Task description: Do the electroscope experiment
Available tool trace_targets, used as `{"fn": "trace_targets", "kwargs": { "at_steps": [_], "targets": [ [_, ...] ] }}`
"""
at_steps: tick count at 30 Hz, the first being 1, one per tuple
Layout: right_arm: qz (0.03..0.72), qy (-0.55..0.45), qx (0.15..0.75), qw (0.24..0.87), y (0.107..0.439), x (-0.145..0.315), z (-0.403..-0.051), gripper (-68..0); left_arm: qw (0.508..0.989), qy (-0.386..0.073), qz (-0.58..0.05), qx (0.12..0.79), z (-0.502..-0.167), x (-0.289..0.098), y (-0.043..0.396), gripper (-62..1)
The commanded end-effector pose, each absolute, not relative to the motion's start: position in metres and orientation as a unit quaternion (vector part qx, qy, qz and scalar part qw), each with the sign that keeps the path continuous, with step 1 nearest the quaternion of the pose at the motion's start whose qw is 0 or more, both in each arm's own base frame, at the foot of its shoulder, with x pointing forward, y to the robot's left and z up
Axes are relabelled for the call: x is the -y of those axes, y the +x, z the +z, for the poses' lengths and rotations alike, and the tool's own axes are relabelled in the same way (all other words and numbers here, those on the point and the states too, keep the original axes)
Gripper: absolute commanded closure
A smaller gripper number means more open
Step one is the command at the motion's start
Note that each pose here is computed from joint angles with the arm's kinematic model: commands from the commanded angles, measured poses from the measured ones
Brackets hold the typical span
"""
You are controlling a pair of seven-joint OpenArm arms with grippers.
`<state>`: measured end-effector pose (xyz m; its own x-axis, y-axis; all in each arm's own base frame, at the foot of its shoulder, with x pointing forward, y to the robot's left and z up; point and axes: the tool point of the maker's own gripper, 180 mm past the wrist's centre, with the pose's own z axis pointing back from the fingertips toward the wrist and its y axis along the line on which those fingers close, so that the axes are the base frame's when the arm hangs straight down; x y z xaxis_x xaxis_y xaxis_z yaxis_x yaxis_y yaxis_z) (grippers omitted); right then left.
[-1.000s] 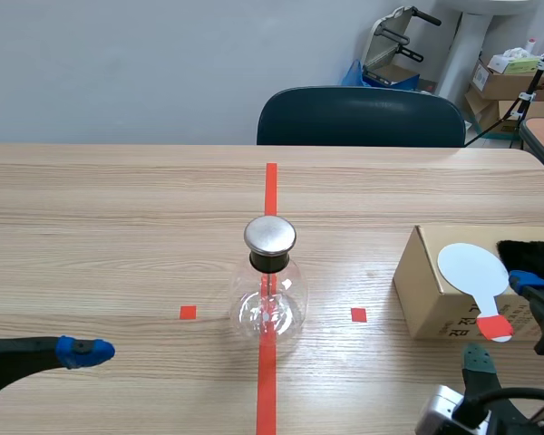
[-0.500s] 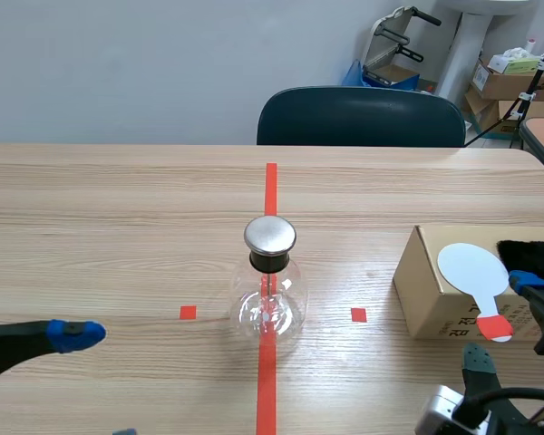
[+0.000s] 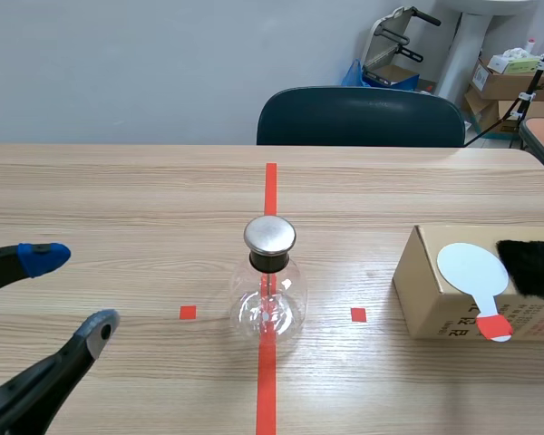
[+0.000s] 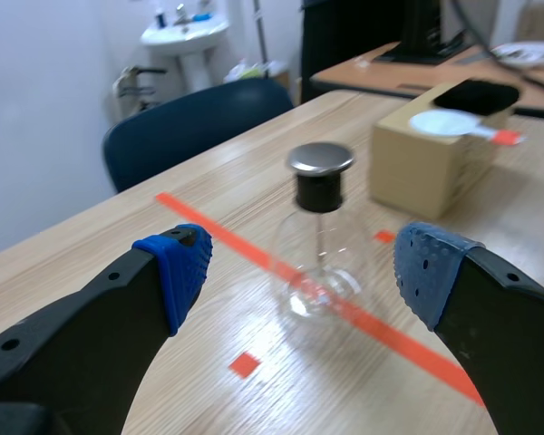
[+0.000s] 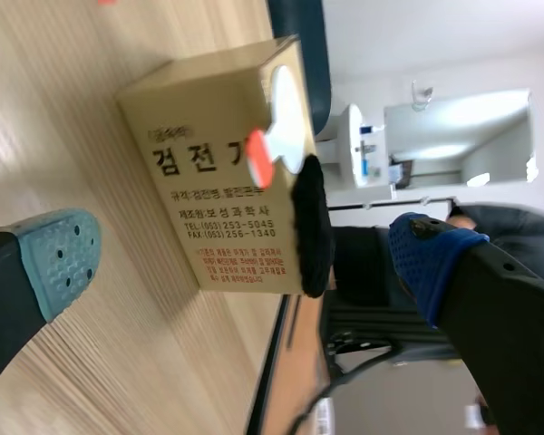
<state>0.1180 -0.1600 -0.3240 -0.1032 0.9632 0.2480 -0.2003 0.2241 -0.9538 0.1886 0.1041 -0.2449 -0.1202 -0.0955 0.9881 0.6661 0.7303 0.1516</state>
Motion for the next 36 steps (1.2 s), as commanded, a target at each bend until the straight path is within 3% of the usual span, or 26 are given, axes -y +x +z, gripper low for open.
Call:
{"fn": "trace_targets", "kwargs": {
  "at_steps": [1, 8, 15, 19, 26, 36],
  "targets": [
    [0.497, -0.352, 0.57, 0.551, 0.135, 0.162, -0.296, -67.9, 0.621, -0.203, -0.288, 0.7, -0.235, -0.103, 0.194, -44.8],
    [0.356, -0.228, 0.642, 0.639, 0.196, 0.178, -0.23, -67.9, 0.634, -0.14, -0.251, 0.718, -0.231, -0.134, 0.207, -44.8],
    [0.28, -0.062, 0.699, 0.655, 0.243, 0.151, -0.18, -67.9, 0.662, -0.074, -0.223, 0.712, -0.234, -0.167, 0.217, -44.8],
    [0.256, -0.008, 0.697, 0.67, 0.262, 0.132, -0.176, -67.9, 0.676, -0.047, -0.213, 0.704, -0.232, -0.177, 0.226, -44.8],
    [0.247, 0.076, 0.705, 0.661, 0.269, 0.089, -0.17, -67.9, 0.672, -0.054, -0.207, 0.709, -0.202, -0.155, 0.236, -44.8],
    [0.256, 0.104, 0.694, 0.665, 0.266, 0.069, -0.175, -67.9, 0.68, -0.041, -0.189, 0.707, -0.193, -0.135, 0.24, -44.8]
  ]
}}
